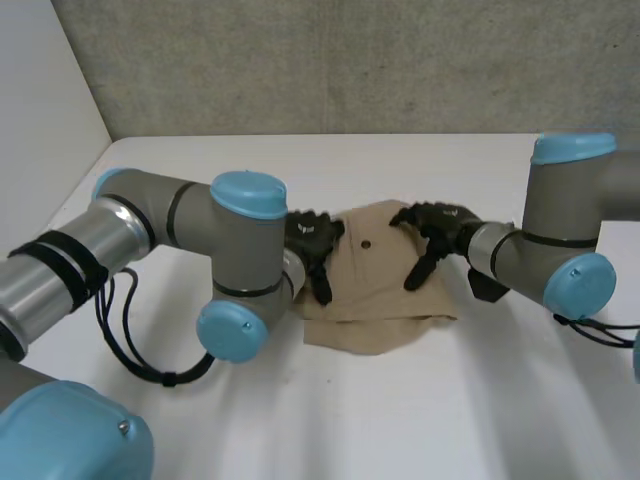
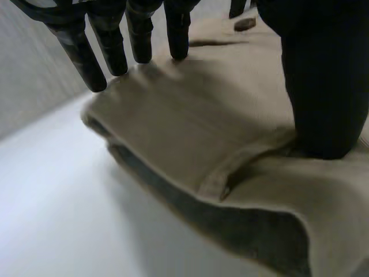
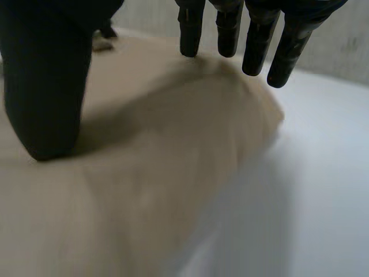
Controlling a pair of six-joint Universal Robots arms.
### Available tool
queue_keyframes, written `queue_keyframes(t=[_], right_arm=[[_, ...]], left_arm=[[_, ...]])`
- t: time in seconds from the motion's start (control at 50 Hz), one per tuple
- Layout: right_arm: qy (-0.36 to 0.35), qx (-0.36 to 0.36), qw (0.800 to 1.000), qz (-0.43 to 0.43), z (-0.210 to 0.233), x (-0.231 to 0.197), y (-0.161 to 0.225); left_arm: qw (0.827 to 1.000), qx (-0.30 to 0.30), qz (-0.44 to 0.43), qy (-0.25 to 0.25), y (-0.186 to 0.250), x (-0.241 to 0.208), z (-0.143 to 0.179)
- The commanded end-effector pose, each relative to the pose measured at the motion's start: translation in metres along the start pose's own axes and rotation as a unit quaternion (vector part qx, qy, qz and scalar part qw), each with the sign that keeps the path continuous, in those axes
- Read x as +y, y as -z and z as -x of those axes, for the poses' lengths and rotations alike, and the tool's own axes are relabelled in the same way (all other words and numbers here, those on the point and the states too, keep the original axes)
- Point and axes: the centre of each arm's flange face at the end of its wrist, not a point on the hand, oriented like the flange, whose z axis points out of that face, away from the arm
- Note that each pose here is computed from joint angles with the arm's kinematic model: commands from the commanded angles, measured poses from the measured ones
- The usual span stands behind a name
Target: Fold the shorts.
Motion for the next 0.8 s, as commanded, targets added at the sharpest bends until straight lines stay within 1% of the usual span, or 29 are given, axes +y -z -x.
queue_keyframes(t=[0.02,0.08,0.14,0.16,0.22,0.26,0.3,0.32,0.34,0.36,0.38,0.4,0.44,0.46,0.48,0.52,0.54,0.6,0.62,0.66,0.8], right_arm=[[0.076,0.042,0.995,0.049,-0.011,0.02,0.001],[0.107,0.05,0.991,0.055,-0.011,0.018,0.007],[0.119,0.052,0.991,0.033,-0.006,0.003,0.017],[0.122,0.052,0.991,0.025,-0.005,-0.002,0.02],[0.133,0.063,0.989,-0.017,-0.002,-0.024,0.031],[0.138,0.076,0.986,-0.063,0.0,-0.047,0.044],[0.135,0.085,0.983,-0.096,0.001,-0.066,0.056],[0.125,0.094,0.979,-0.127,0.002,-0.084,0.07],[0.118,0.099,0.978,-0.142,0.003,-0.092,0.077],[0.11,0.106,0.976,-0.156,0.002,-0.1,0.084],[0.101,0.113,0.974,-0.168,0.001,-0.106,0.09],[0.082,0.128,0.97,-0.19,0.001,-0.118,0.102],[0.067,0.142,0.965,-0.208,0.0,-0.128,0.114],[0.063,0.15,0.963,-0.216,0.001,-0.133,0.12],[0.057,0.166,0.957,-0.233,0.001,-0.142,0.134],[0.055,0.181,0.951,-0.245,0.001,-0.15,0.146],[0.055,0.187,0.949,-0.249,0.002,-0.152,0.152],[0.054,0.196,0.948,-0.245,0.004,-0.154,0.165],[0.054,0.195,0.949,-0.24,0.005,-0.153,0.167],[0.054,0.189,0.955,-0.223,0.009,-0.149,0.169],[0.052,0.185,0.959,-0.208,0.011,-0.142,0.167]], left_arm=[[0.998,0.013,0.065,-0.007,0.009,0.021,-0.004],[0.997,0.015,0.07,-0.008,0.013,0.019,-0.005],[0.998,0.021,0.052,-0.012,0.023,0.003,-0.01],[0.999,0.02,0.036,-0.011,0.029,-0.011,-0.009],[1.0,0.015,0.016,-0.009,0.038,-0.028,-0.005],[1.0,0.01,-0.005,-0.006,0.05,-0.048,0.001],[0.999,0.003,-0.035,-0.001,0.067,-0.073,0.009],[0.999,-0.002,-0.045,0.001,0.074,-0.081,0.013],[0.998,-0.006,-0.056,0.004,0.08,-0.09,0.017],[0.998,-0.012,-0.068,0.008,0.088,-0.099,0.023],[0.996,-0.025,-0.09,0.013,0.103,-0.117,0.036],[0.994,-0.033,-0.1,0.016,0.111,-0.124,0.044],[0.991,-0.052,-0.122,0.022,0.127,-0.14,0.061],[0.987,-0.074,-0.141,0.029,0.142,-0.152,0.08],[0.984,-0.087,-0.15,0.032,0.15,-0.157,0.09],[0.979,-0.108,-0.167,0.041,0.164,-0.166,0.105],[0.975,-0.126,-0.177,0.056,0.175,-0.172,0.119],[0.97,-0.14,-0.178,0.083,0.185,-0.172,0.132],[0.97,-0.145,-0.167,0.1,0.188,-0.168,0.138],[0.972,-0.141,-0.153,0.112,0.192,-0.162,0.14],[0.976,-0.113,-0.148,0.115,0.195,-0.16,0.135]])
